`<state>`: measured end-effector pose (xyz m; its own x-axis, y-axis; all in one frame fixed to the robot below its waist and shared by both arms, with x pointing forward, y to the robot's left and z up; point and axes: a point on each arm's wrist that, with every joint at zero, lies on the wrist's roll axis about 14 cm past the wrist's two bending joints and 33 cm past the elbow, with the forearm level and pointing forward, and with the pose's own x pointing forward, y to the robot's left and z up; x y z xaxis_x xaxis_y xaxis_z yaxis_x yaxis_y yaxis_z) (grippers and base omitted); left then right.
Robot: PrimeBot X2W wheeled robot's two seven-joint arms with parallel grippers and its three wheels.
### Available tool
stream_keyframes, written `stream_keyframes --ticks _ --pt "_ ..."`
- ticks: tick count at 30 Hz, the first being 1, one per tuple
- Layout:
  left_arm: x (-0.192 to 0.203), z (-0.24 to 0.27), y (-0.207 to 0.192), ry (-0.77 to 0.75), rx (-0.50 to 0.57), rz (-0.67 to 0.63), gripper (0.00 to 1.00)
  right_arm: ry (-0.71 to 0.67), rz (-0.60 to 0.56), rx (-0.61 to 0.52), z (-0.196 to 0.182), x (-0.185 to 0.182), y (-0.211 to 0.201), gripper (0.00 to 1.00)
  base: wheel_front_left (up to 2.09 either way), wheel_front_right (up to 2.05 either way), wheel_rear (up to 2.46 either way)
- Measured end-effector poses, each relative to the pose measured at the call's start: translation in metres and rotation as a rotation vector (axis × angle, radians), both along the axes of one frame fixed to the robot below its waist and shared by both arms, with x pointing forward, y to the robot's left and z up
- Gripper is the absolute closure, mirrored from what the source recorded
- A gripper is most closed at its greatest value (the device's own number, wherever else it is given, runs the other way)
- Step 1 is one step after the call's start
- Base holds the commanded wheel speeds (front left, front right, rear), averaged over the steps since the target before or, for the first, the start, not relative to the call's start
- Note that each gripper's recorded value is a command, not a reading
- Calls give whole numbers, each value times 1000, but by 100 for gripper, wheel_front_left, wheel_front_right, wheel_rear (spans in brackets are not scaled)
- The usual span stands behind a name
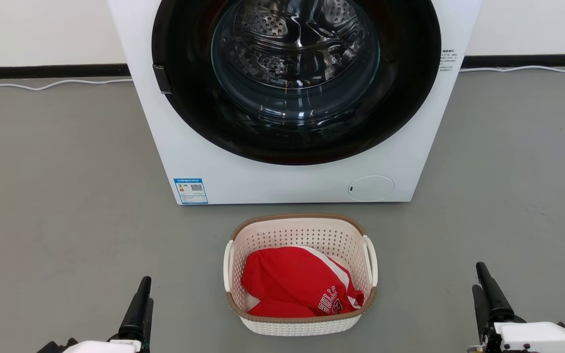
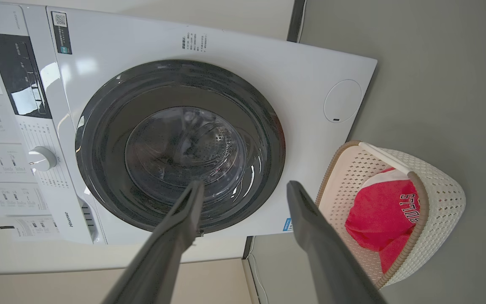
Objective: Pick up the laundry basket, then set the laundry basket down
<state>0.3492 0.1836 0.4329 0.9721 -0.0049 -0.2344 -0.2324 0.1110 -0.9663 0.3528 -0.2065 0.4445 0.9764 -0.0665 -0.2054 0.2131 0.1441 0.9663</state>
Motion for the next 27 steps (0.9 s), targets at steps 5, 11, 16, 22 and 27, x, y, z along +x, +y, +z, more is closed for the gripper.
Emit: stream_keyframes --ticks 5,11,16,22,27 --pt "1 0 0 2 63 -11 0 3 17 -74 1 1 1 0 0 0 0" --pt "1 -1 -1 6 161 -32 0 -1 42 -201 6 3 0 0 0 0 0" --pt "2 -1 -2 8 275 -63 0 6 90 -344 7 3 3 0 0 0 0" --pt "4 4 -8 -9 410 -104 0 9 137 -466 7 4 9 0 0 0 0" --pt "6 7 -16 -17 522 -152 0 3 168 -577 8 5 11 0 0 0 0"
